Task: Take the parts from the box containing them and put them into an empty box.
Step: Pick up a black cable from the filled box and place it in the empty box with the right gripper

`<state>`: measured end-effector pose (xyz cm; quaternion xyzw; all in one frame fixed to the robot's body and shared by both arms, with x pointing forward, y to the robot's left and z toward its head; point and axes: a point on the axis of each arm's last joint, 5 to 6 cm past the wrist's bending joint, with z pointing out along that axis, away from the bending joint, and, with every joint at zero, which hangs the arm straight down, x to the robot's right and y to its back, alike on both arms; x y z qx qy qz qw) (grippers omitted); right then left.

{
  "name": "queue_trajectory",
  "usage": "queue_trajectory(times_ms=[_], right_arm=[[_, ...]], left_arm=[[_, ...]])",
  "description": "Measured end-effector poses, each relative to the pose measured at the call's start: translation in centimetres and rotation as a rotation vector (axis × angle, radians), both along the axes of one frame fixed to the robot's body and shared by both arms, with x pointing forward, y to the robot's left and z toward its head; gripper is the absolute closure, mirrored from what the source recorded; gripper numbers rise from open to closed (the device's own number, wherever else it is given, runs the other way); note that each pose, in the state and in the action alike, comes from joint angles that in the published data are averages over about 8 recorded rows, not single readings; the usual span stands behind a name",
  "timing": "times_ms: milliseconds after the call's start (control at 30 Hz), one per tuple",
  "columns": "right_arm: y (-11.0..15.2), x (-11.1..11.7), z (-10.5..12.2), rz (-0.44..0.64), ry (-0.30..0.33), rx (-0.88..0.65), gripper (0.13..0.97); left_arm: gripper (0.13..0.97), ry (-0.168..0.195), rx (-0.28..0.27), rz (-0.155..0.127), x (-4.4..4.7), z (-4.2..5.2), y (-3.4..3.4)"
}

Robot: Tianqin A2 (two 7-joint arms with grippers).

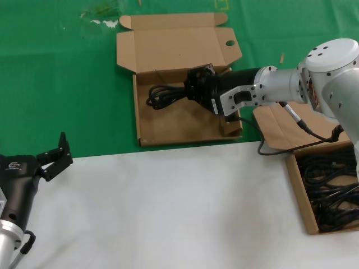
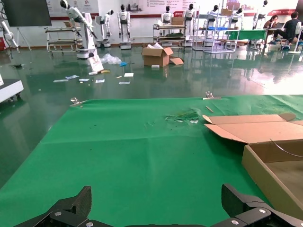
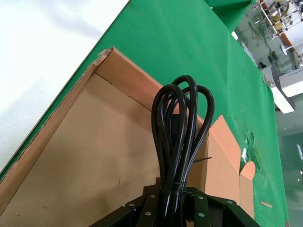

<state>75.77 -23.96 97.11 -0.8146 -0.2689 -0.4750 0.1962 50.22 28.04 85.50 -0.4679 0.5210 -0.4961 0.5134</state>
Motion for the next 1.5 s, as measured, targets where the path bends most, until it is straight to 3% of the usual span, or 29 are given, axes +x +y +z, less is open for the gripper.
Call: queue_trajectory(times_ms=[333,633,900,1033,1300,1500], right_arm=[[0.00,0.00,0.00,0.000,0.000,0.000,0.921],[0.00,0.00,0.00,0.000,0.000,0.000,0.819],[0.00,0.00,0.00,0.000,0.000,0.000,0.653],[0.00,0.00,0.00,0.000,0.000,0.000,0.653],[0.00,0.00,0.00,0.000,0.000,0.000,0.436],[0.01,-0.02,-0.08,-0.003,0.000,0.003,0.331]], left_arm=[[0.132,0.000,0.000,0.000,0.00,0.00,0.00],[0.132,0.000,0.000,0.000,0.00,0.00,0.00],[0.132,0.000,0.000,0.000,0.00,0.00,0.00],[0.132,0.000,0.000,0.000,0.00,0.00,0.00],[0.132,0.000,0.000,0.000,0.00,0.00,0.00],[0.132,0.000,0.000,0.000,0.00,0.00,0.00]])
